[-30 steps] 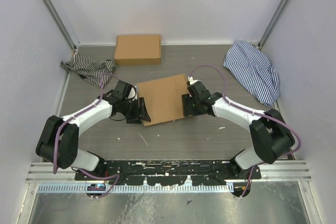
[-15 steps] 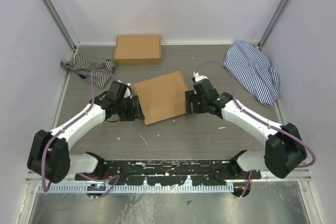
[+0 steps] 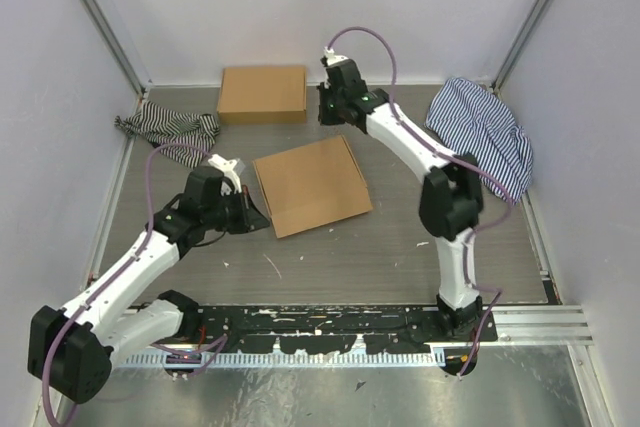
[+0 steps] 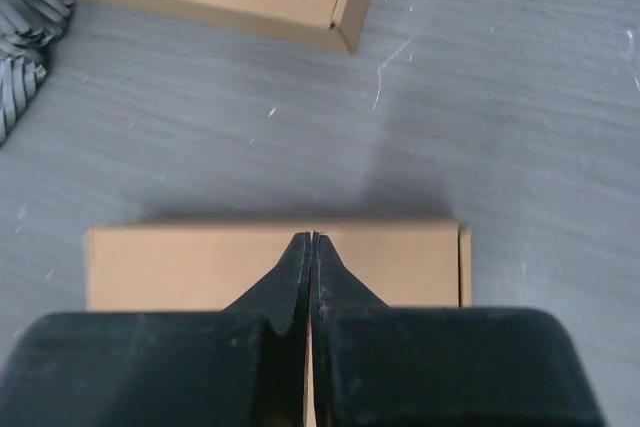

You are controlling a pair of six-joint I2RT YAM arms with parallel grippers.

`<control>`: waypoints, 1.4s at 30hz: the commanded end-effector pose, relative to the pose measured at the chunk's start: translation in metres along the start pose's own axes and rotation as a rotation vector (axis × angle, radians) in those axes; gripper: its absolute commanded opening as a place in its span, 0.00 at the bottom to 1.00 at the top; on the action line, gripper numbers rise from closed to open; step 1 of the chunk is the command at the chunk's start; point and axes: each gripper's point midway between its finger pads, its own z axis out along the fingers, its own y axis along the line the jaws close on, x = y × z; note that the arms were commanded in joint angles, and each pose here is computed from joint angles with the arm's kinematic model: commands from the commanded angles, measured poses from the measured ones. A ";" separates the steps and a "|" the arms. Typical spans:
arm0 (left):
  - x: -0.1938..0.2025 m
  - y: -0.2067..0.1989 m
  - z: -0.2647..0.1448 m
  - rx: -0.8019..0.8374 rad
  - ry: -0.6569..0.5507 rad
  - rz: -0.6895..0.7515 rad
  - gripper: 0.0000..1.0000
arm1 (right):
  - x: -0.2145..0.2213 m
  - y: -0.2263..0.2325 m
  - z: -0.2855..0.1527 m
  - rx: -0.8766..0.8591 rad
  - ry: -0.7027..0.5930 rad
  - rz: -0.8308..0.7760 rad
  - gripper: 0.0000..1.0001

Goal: Fold the paper box

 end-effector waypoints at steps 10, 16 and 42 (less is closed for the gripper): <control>0.006 0.003 0.035 -0.020 0.024 -0.019 0.00 | 0.002 0.006 0.123 -0.163 0.029 -0.021 0.09; 0.022 0.010 0.048 -0.043 0.072 -0.014 0.00 | 0.055 0.003 0.125 -0.203 0.184 -0.024 0.10; 0.051 0.052 0.074 -0.332 0.117 0.089 0.00 | 0.166 0.078 0.037 -0.461 0.490 -0.274 0.12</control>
